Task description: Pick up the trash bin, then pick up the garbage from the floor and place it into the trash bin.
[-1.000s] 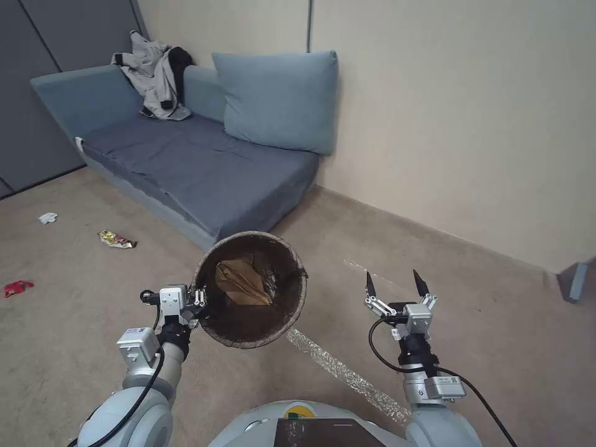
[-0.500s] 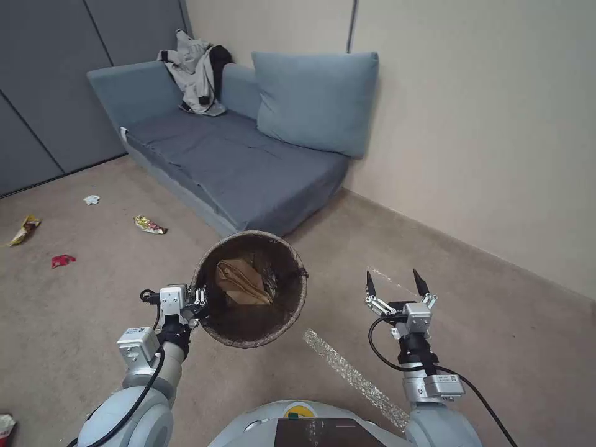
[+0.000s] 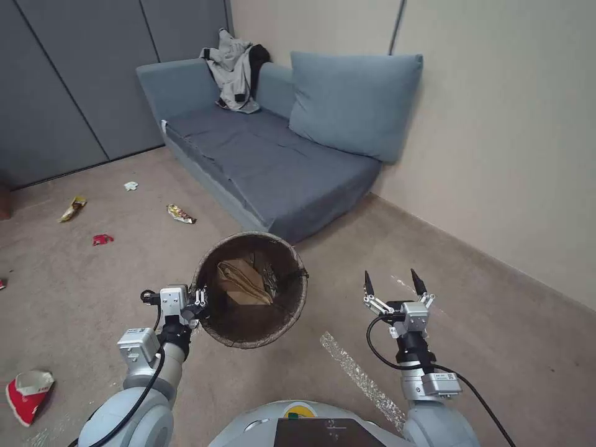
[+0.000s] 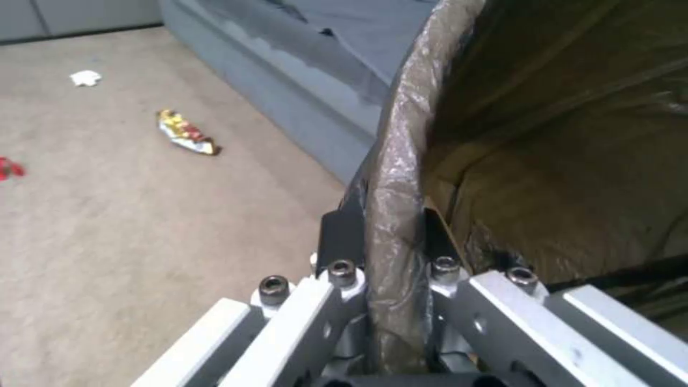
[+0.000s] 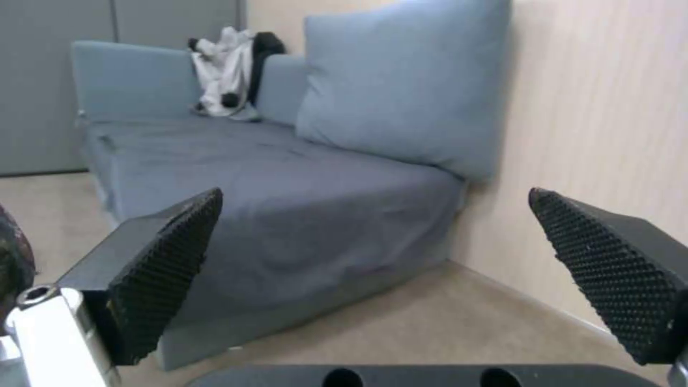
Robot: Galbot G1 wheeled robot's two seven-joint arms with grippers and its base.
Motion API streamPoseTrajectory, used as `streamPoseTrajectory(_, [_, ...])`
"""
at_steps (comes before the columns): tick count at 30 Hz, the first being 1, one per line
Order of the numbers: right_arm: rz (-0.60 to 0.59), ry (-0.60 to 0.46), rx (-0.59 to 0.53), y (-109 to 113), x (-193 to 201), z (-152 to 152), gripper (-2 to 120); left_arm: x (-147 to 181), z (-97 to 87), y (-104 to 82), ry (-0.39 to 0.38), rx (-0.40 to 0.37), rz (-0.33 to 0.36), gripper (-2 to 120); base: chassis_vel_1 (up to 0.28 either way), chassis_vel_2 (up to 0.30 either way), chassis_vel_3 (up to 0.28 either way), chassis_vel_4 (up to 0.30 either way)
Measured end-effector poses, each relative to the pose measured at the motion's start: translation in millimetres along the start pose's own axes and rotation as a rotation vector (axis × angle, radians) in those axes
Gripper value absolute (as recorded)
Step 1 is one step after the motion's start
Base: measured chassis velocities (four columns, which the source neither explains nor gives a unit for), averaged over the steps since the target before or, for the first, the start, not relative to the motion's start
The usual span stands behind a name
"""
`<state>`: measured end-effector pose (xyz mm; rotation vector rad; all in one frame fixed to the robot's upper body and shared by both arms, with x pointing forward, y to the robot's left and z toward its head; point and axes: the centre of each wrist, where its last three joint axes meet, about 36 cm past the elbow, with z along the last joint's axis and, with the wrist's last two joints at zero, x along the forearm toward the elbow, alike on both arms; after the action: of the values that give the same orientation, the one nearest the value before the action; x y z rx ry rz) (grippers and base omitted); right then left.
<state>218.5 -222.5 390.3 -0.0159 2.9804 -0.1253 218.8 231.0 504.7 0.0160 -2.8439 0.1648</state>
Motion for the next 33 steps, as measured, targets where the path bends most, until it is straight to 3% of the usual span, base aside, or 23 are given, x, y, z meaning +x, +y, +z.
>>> streamPoseTrajectory(33, [0.004,0.013,-0.002,1.8,-1.6,4.3,100,-1.6,-1.8,0.1,-0.016,0.0,0.002,2,0.061,0.059,0.058,0.054])
